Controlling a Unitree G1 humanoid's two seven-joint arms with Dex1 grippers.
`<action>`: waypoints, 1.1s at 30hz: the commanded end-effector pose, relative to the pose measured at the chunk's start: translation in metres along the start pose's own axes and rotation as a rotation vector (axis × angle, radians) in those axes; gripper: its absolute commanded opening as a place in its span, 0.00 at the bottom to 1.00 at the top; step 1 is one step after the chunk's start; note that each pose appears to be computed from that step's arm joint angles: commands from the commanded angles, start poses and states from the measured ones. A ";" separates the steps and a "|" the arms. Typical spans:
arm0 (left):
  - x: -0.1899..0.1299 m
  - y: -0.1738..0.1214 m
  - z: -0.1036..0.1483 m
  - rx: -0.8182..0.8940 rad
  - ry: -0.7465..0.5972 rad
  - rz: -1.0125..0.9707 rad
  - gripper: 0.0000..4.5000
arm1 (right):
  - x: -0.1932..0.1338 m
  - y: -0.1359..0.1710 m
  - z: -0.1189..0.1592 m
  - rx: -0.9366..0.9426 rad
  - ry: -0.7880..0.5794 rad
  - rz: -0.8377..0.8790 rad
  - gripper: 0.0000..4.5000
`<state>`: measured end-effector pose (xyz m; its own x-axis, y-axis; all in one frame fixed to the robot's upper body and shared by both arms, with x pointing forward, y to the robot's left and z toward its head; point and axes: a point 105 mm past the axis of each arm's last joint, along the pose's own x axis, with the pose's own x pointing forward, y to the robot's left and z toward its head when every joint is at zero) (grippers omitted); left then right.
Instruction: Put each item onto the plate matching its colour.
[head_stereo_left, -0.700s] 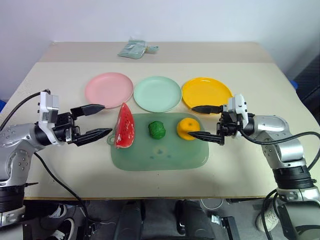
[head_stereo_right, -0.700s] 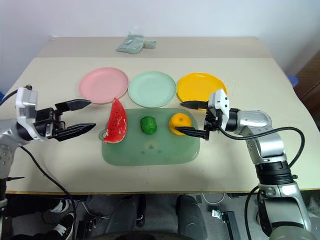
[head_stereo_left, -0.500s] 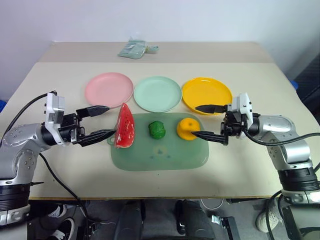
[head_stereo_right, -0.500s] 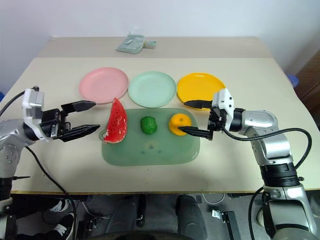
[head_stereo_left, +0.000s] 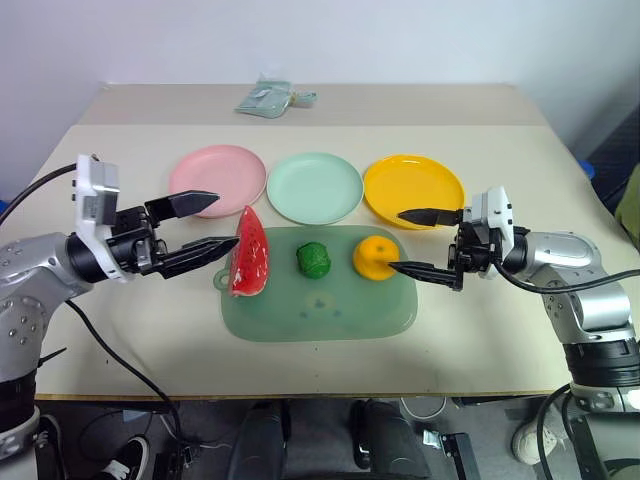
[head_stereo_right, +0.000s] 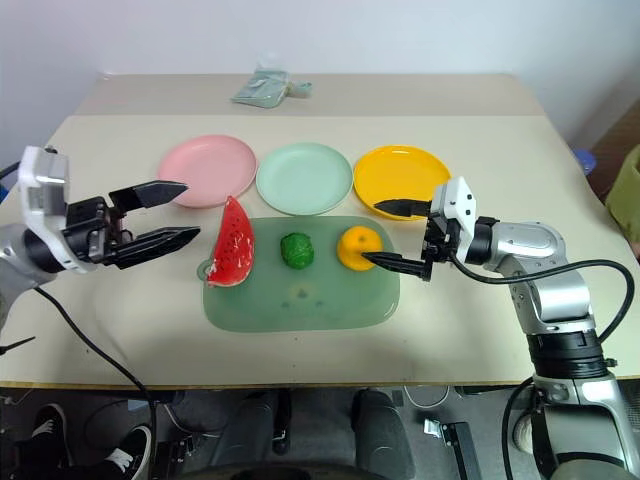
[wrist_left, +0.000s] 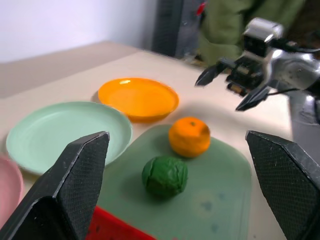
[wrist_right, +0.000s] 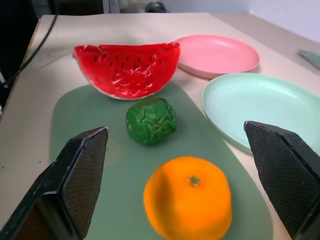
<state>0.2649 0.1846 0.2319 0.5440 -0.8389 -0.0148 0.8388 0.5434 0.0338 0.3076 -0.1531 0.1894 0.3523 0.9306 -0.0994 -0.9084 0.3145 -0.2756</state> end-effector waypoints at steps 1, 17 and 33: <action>0.003 0.007 0.007 0.100 0.105 0.211 1.00 | 0.011 -0.003 0.011 -0.031 -0.043 0.048 0.99; 0.055 0.024 -0.005 -0.014 0.227 0.658 1.00 | 0.014 -0.013 0.017 -0.066 -0.048 0.048 0.99; 0.052 0.020 -0.033 -0.086 0.321 0.779 1.00 | 0.012 -0.013 0.013 -0.059 -0.053 0.021 0.99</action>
<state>0.3132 0.1495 0.1880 0.9148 -0.2070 -0.3469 0.2385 0.9698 0.0502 0.3238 -0.1428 0.1916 0.3195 0.9434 -0.0893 -0.9158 0.2832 -0.2848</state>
